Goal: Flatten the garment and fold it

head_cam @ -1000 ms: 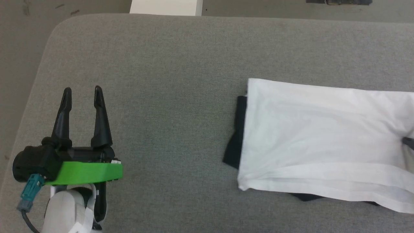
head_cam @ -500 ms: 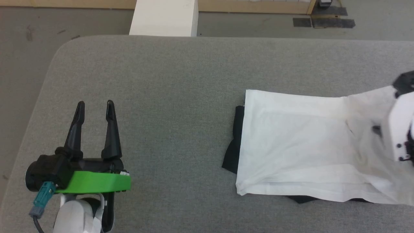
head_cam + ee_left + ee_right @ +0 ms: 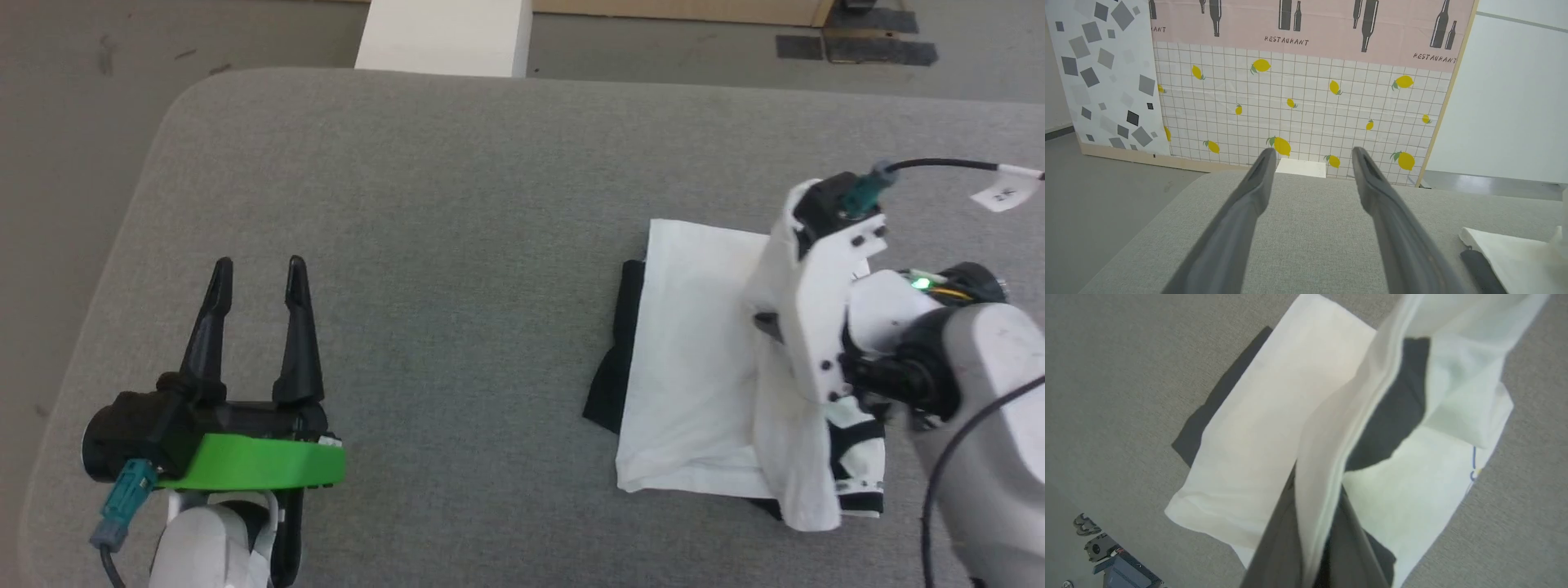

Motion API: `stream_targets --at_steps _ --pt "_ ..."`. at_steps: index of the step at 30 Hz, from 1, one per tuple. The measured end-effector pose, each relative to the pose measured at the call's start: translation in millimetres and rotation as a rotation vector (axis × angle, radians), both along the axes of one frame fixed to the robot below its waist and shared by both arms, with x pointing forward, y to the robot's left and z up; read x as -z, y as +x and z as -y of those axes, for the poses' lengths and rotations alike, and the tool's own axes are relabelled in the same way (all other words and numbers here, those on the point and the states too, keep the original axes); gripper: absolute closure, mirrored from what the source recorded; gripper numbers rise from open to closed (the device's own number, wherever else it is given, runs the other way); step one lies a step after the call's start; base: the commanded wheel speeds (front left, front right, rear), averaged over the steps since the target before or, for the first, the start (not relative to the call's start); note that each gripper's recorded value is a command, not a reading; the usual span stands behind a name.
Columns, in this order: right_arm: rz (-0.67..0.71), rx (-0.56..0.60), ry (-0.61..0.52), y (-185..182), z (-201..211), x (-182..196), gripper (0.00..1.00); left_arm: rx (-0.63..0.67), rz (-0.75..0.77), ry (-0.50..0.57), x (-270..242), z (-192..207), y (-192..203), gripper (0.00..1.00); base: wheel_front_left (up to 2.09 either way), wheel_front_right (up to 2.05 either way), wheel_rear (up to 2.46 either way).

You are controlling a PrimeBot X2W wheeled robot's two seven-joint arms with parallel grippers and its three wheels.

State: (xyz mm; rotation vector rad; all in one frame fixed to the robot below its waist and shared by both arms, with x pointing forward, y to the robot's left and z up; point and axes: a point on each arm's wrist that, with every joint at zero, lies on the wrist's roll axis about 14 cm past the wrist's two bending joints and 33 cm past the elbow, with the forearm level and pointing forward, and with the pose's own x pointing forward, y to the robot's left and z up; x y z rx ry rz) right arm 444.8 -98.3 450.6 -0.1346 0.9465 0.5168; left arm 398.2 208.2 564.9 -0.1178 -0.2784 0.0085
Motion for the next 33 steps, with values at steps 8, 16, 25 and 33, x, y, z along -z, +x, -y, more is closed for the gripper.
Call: stream_targets --at_steps 8,16,25,33 --pt "-0.084 -0.034 0.049 4 -43 40 1.00 -0.025 -0.033 0.001 10 -8 -2 0.00 0.00 0.00 0.00" --pt "-0.078 -0.045 0.088 10 -64 55 0.00 -0.048 -0.052 0.005 16 -15 -3 0.00 0.00 0.00 0.00" --pt "0.127 -0.104 0.248 16 -96 -6 0.00 -0.013 -0.027 -0.006 9 -4 2 0.00 0.00 0.00 0.00" --pt "0.354 0.094 0.181 37 -12 -49 0.00 0.028 0.001 -0.011 2 11 7 0.00 0.00 0.00 0.00"
